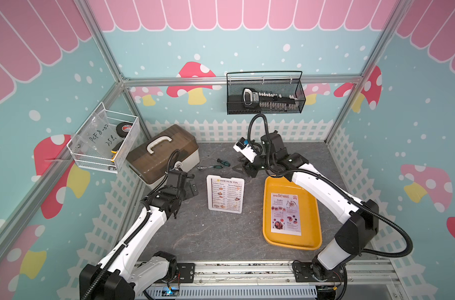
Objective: Replace the menus in the menu holders
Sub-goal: Adjust the menu holder at the center of the board.
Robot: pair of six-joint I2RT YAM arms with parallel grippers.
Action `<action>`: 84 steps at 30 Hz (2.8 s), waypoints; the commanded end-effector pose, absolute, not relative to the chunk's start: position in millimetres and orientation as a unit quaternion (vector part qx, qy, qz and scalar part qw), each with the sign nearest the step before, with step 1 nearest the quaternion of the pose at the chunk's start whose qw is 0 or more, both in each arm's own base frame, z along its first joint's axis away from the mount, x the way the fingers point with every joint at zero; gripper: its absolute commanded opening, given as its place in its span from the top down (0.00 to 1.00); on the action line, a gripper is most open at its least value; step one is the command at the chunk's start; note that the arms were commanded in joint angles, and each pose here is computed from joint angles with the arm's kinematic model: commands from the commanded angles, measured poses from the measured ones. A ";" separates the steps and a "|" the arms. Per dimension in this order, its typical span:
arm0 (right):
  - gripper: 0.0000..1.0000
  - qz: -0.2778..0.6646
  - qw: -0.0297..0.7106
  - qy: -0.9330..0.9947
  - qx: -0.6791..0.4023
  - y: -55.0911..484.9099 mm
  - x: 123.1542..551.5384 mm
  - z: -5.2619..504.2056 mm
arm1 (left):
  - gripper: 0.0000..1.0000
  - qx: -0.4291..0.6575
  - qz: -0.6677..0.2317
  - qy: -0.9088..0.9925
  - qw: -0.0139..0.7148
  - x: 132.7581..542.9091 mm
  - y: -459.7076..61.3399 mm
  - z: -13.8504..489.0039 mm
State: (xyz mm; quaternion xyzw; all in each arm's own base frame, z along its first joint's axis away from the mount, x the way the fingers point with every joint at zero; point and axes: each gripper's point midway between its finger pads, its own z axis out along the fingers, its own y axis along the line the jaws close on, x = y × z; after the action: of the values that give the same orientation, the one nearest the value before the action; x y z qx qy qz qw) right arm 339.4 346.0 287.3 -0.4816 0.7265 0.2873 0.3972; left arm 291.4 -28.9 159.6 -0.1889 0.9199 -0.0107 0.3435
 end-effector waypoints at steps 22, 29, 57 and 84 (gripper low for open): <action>0.76 0.296 0.270 0.750 -0.527 380.6 316.7 228.5 | 0.00 -0.207 0.005 0.921 0.329 287.6 -16.7 174.8; 0.79 0.300 0.263 0.748 -0.530 384.1 315.4 225.6 | 0.00 -0.206 0.008 0.918 0.340 288.1 -12.9 183.8; 1.00 0.335 0.266 0.762 -0.487 397.3 332.4 240.9 | 0.01 -0.182 -0.011 0.923 0.340 298.4 -23.6 187.9; 0.87 0.377 0.284 0.782 -0.407 390.4 351.5 264.9 | 0.01 -0.159 -0.022 0.924 0.346 316.4 -44.3 196.9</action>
State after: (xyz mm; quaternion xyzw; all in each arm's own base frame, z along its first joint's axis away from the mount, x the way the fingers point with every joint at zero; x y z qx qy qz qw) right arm 356.7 389.0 239.5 -0.4023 0.8015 0.3553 0.2636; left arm 311.1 -43.1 187.9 -0.1569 0.9292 -0.0196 0.3341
